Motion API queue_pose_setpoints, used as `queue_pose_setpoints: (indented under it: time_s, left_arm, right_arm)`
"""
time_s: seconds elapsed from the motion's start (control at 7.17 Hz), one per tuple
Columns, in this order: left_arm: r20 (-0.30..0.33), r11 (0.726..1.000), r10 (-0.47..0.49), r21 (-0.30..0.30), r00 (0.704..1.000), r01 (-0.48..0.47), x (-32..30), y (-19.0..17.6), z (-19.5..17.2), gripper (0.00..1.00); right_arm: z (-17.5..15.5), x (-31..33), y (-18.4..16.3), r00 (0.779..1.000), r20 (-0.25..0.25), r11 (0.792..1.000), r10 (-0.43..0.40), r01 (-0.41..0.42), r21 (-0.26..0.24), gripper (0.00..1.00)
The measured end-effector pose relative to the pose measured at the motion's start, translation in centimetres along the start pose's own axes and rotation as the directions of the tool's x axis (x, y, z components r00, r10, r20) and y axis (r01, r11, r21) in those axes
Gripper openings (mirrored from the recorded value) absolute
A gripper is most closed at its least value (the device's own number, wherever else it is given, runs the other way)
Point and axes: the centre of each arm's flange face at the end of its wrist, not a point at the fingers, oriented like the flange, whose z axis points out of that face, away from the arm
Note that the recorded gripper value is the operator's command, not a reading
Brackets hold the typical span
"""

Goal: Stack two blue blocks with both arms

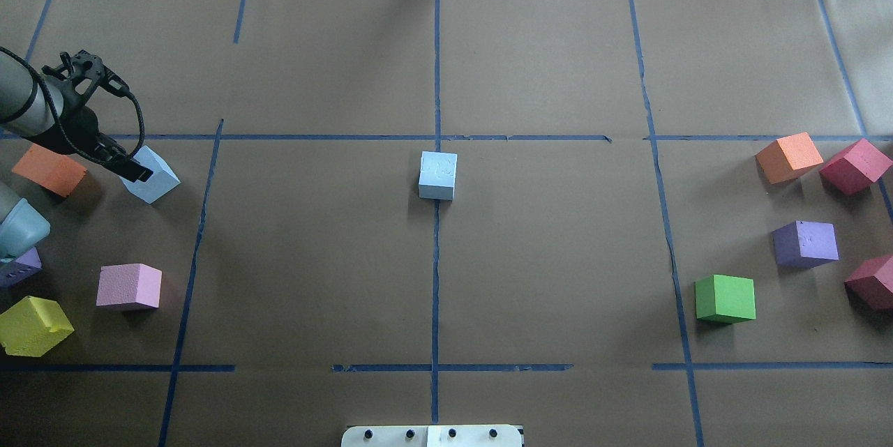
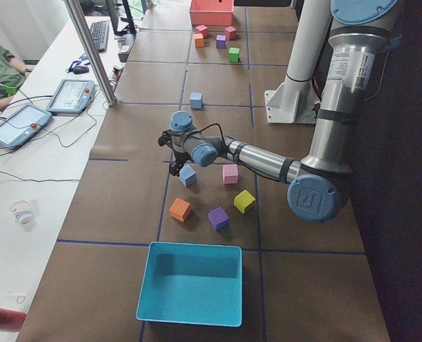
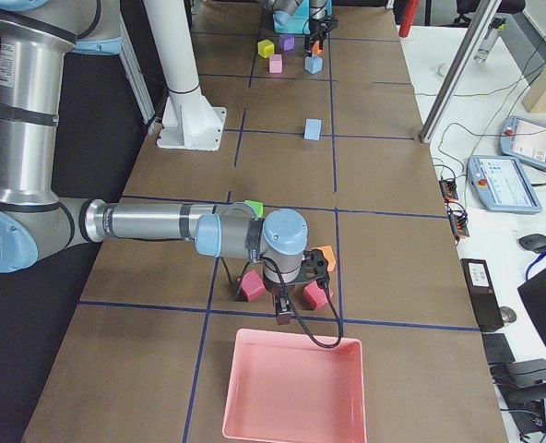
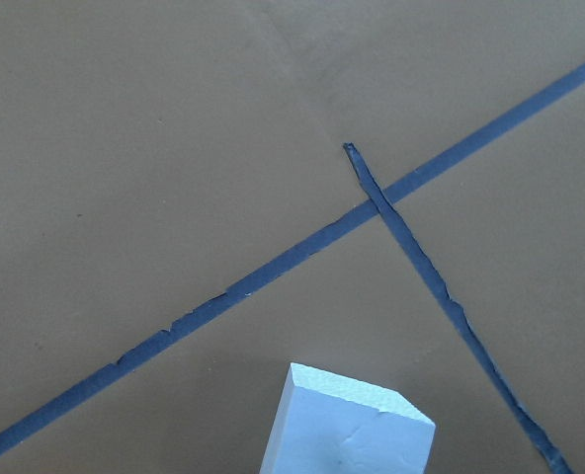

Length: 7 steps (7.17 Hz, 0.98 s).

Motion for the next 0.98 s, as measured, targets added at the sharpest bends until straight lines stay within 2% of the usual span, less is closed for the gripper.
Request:
queue_pose_setpoints:
  time_s: [0.56, 0.7, 0.84, 0.98]
  left_arm:
    - [-0.011, 0.999, 0.002, -0.054, 1.0, -0.003, 0.6, 0.4, 3.3, 0.98]
    - [-0.015, 0.998, 0.003, -0.065, 1.0, -0.004, 0.9, 0.5, 4.0, 0.71]
    - [-0.017, 0.997, 0.002, -0.074, 1.0, -0.003, 1.0, 0.3, 4.5, 0.6]
    - [-0.017, 0.997, -0.001, -0.079, 1.0, -0.001, 1.1, -0.1, 5.0, 0.6]
  right_arm:
    - [0.0, 0.0, 0.0, 1.0, 0.0, 1.0, 0.001, -0.001, 0.0, 1.0]
    - [0.0, 0.0, 0.0, 1.0, 0.0, 1.0, 0.001, -0.001, 0.0, 1.0]
    - [0.0, 0.0, 0.0, 1.0, 0.0, 1.0, 0.001, -0.001, 0.0, 1.0]
    - [0.0, 0.0, 0.0, 1.0, 0.0, 1.0, 0.002, -0.002, 0.0, 1.0]
